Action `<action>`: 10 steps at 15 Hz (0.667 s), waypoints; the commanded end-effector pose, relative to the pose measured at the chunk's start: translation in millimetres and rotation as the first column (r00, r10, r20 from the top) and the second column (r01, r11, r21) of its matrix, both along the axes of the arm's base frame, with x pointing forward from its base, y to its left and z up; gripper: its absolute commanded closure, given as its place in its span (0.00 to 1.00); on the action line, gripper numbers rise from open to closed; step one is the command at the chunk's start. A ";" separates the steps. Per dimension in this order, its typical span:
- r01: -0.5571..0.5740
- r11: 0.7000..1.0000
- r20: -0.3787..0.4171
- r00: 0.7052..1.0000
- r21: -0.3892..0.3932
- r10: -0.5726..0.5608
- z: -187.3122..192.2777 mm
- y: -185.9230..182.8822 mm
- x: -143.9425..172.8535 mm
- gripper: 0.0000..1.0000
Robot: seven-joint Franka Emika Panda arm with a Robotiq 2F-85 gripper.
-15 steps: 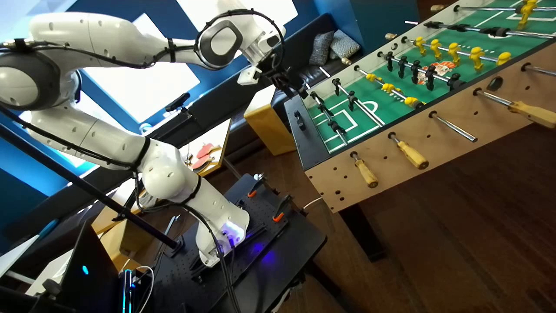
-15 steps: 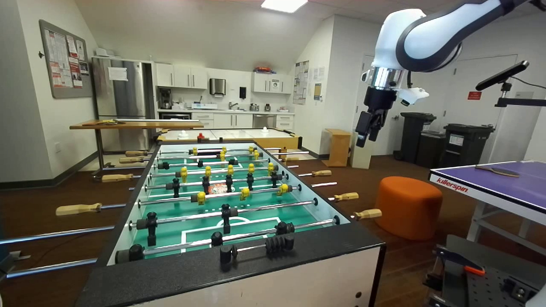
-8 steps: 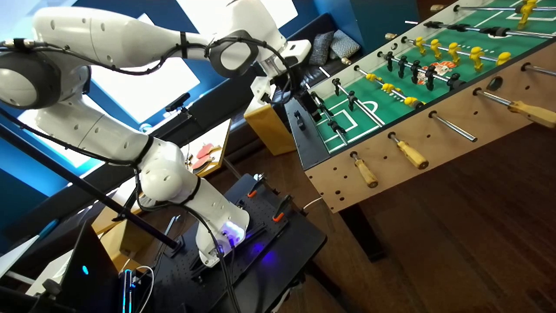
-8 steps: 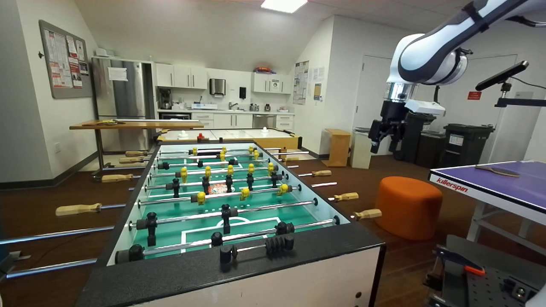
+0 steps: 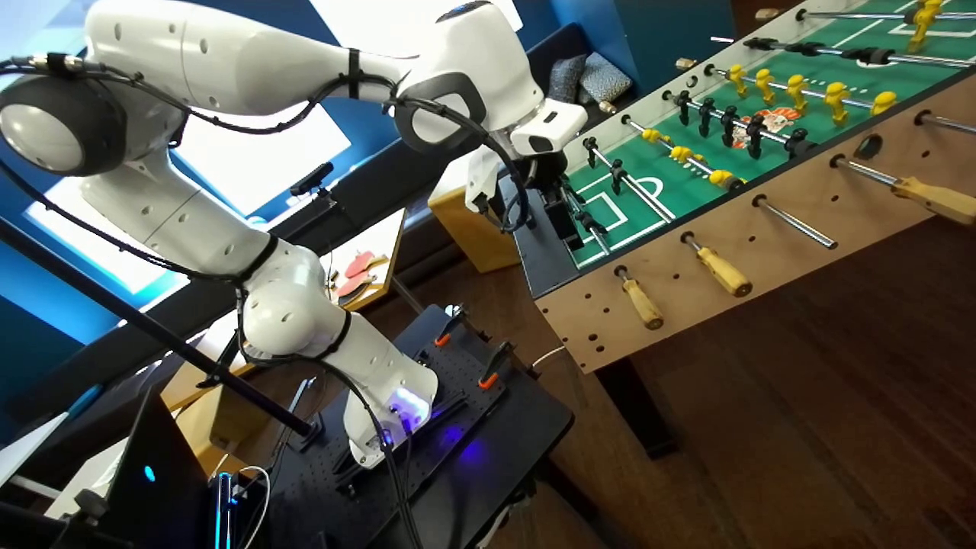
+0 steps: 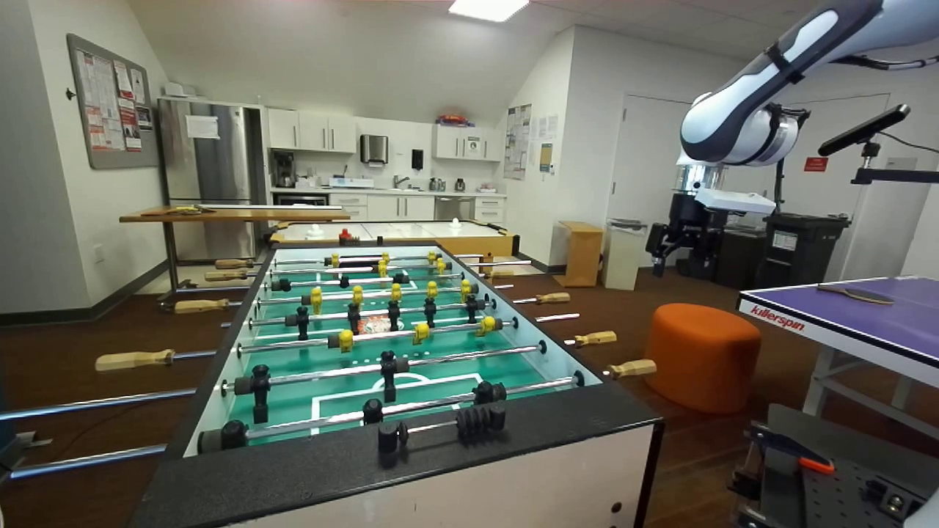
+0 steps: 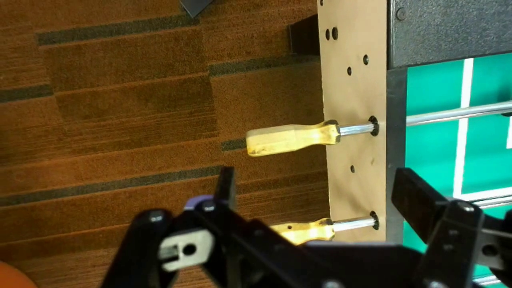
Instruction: Twist the first foosball stick from the left
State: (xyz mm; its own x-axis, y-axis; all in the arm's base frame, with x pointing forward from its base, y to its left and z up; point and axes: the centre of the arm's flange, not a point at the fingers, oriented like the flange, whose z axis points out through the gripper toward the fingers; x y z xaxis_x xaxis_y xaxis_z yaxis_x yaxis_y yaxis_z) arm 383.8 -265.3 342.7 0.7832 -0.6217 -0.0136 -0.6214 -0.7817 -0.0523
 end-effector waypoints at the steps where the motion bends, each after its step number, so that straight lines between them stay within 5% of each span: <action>1: 0.005 1.000 0.000 1.000 0.000 -0.005 0.1 0.5 0.6 0.00; 5: 0.163 0.970 -0.056 0.986 0.182 -0.155 -4.9 -19.8 17.8 0.00; 10: 0.345 0.875 -0.189 0.936 0.340 -0.295 -41.9 -64.1 12.6 0.00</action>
State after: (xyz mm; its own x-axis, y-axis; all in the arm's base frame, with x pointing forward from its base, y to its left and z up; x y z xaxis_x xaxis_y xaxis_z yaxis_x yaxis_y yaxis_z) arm 385.9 -293.5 322.2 0.6070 -0.7507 -0.2609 -0.7947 -0.5764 -0.1904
